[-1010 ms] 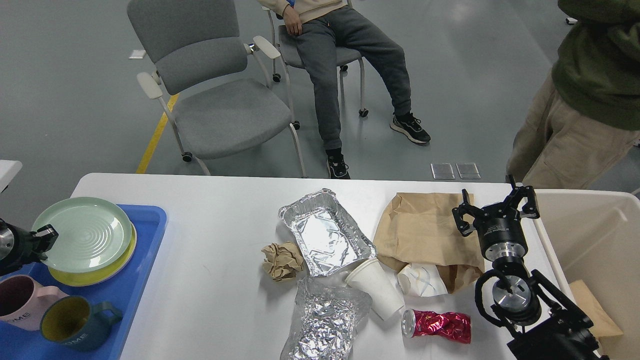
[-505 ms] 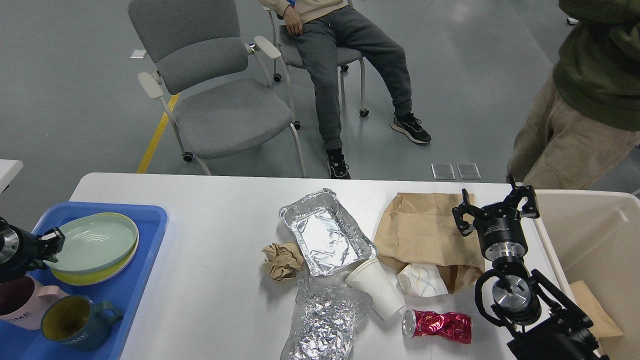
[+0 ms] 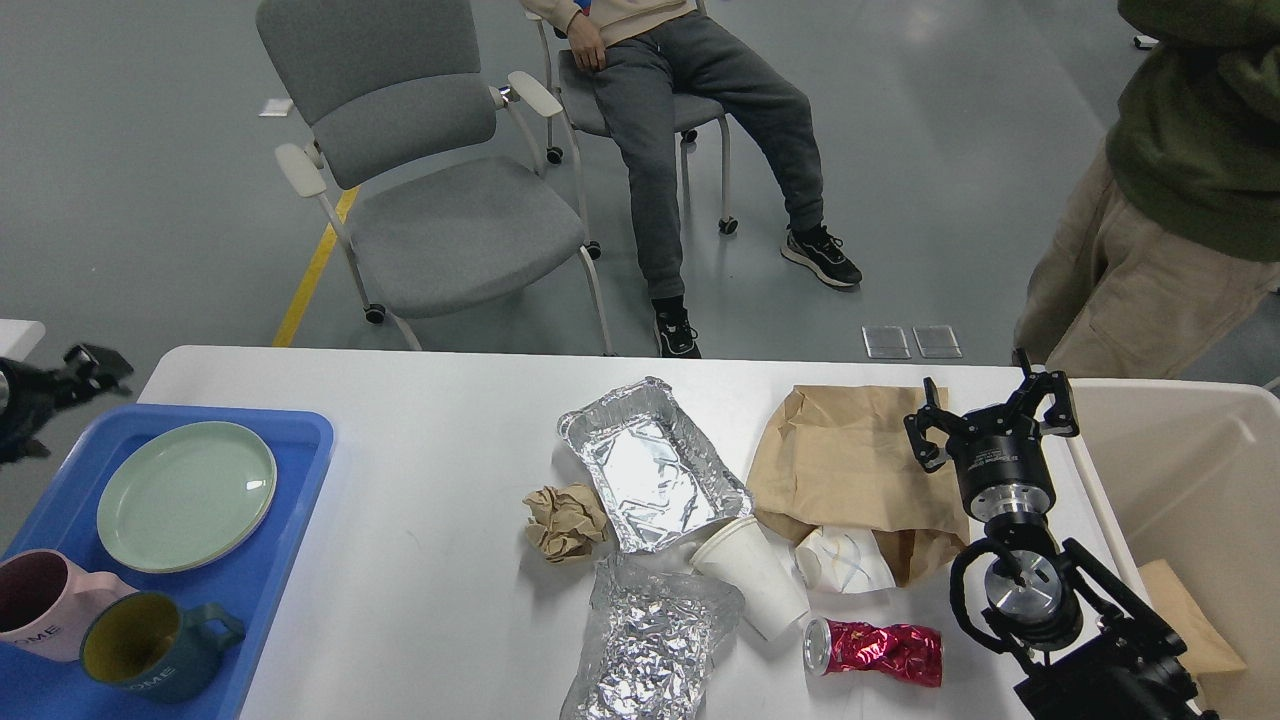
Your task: Tidy desktop
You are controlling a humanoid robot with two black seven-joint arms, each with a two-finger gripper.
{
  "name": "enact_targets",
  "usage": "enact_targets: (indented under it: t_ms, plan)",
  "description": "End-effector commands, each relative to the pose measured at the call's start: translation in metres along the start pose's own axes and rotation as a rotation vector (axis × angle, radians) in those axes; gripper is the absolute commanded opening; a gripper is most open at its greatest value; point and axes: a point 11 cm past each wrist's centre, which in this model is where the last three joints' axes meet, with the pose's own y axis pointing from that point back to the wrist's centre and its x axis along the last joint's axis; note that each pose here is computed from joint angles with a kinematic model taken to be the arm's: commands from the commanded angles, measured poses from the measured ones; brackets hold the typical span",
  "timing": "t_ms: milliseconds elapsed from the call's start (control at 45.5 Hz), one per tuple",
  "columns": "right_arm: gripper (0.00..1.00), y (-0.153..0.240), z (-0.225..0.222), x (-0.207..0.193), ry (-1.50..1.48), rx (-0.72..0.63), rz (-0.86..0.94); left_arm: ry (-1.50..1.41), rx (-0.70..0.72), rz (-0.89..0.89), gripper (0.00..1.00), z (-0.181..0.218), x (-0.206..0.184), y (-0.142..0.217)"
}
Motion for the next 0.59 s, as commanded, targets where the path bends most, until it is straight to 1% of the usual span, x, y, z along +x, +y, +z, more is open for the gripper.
enact_targets:
  t_ms: [0,88,176,220,242,263,373,483,571]
  plan:
    - [1.00,0.000,0.000,0.000,0.001,0.000,-0.001,0.173,-0.216,-0.011,0.96,0.043,0.008,0.013]
    - [1.00,0.000,0.000,0.001,0.001,-0.001,0.001,0.316,-0.322,-0.054,0.96,0.053,-0.005,0.004]
    - [1.00,0.000,0.000,0.000,0.000,0.000,0.001,0.477,-0.502,-0.098,0.96,0.086,-0.004,0.014]
    - [1.00,0.000,0.000,0.000,0.000,0.000,0.002,0.545,-0.556,-0.142,0.96,0.093,-0.015,0.009]
    - [1.00,0.000,0.000,0.000,0.000,0.000,0.001,0.618,-0.595,-0.196,0.96,0.099,-0.034,-0.001]
    - [1.00,0.000,0.000,0.000,0.000,0.000,0.002,0.653,-0.621,-0.221,0.96,0.105,-0.040,-0.003]
    - [1.00,0.000,0.000,0.000,0.002,0.000,0.002,0.804,-0.787,-0.313,0.96,0.145,-0.050,0.007]
    - [1.00,0.000,0.000,0.000,0.002,0.000,0.002,0.972,-0.841,-0.392,0.96,0.143,-0.080,-0.010]
    - [1.00,0.000,0.000,0.000,0.001,0.000,0.000,1.096,-0.909,-0.409,0.96,0.138,-0.100,-0.020]
